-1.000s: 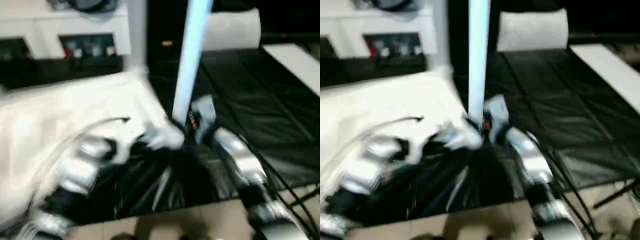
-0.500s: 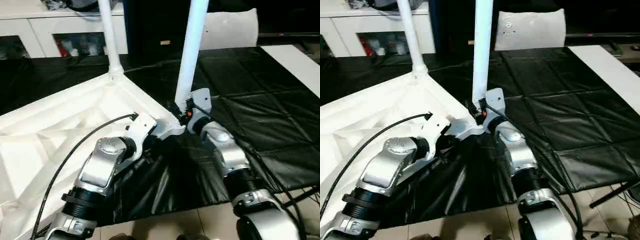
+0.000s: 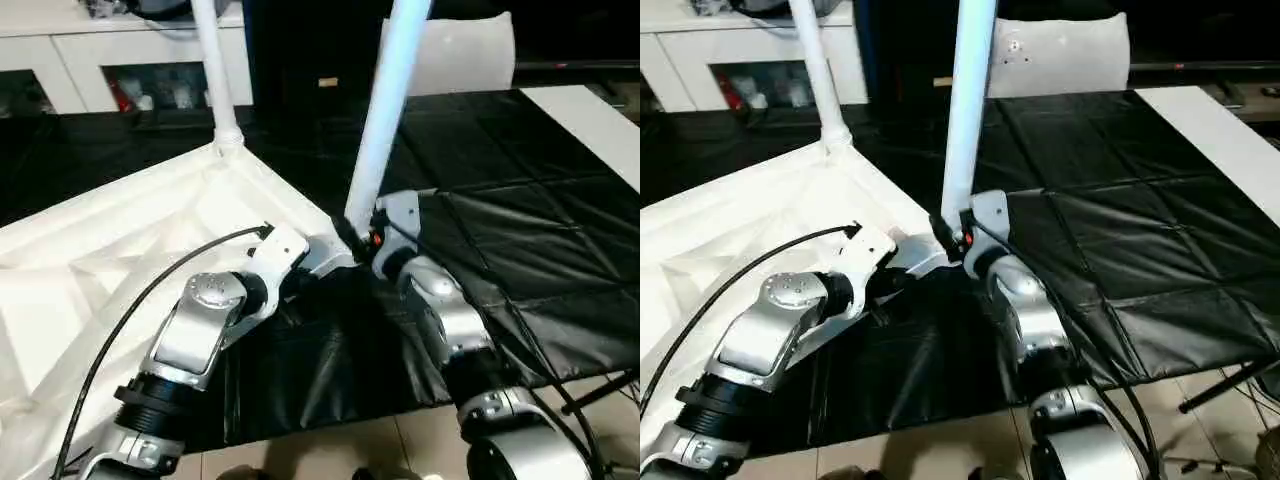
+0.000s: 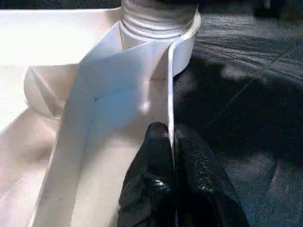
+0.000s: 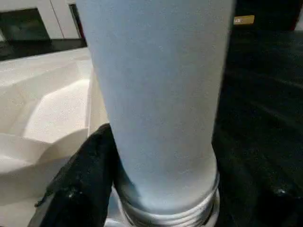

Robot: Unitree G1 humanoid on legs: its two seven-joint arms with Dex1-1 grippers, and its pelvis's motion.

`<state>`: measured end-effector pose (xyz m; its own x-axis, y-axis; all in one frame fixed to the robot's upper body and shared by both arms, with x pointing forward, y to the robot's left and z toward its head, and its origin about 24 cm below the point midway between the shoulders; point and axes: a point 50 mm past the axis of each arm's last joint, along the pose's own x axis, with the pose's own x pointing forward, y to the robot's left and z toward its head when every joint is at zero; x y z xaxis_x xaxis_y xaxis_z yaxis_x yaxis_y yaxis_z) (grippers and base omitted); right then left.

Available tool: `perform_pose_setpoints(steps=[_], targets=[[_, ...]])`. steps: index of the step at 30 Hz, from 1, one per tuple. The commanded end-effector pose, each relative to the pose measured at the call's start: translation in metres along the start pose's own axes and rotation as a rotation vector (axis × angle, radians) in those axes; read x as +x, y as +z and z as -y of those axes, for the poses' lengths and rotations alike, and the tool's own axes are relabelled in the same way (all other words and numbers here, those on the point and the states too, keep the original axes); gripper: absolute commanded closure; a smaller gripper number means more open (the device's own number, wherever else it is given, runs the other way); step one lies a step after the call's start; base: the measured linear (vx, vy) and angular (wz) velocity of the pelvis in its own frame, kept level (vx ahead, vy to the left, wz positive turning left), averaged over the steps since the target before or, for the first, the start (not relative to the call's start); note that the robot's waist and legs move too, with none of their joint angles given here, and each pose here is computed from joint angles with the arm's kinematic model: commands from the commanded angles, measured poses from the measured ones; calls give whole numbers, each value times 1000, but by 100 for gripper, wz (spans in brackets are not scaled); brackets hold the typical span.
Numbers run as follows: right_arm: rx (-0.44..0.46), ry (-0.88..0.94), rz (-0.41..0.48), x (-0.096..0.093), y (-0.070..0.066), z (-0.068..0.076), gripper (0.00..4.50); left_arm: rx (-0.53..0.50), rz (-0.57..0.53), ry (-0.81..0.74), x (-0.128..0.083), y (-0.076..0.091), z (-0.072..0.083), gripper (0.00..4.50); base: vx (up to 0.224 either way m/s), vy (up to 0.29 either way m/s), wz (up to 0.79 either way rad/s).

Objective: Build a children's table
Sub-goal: Insert table leg to table base

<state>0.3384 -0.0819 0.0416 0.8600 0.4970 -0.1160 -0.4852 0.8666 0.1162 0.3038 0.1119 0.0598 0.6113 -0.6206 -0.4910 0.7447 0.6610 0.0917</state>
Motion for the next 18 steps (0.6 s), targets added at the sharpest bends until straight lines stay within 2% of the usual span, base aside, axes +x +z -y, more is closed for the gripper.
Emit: perform_pose_setpoints(steps=[1,4,8,13,18], targets=[[63,6,-202,-14,-46,-2,105,48,107,13,-3,19,-7,450,0,0,0],[63,7,-193,-19,-47,2,85,59,99,4,-4,16,-9,450,0,0,0],[50,68,-177,-34,-46,10,52,86,80,-27,-5,10,-13,450,0,0,0],[50,73,-139,-49,-38,21,3,104,70,-38,-7,8,-17,450,0,0,0],[25,152,-93,-65,-25,25,3,117,66,-60,-7,6,-19,450,0,0,0]])
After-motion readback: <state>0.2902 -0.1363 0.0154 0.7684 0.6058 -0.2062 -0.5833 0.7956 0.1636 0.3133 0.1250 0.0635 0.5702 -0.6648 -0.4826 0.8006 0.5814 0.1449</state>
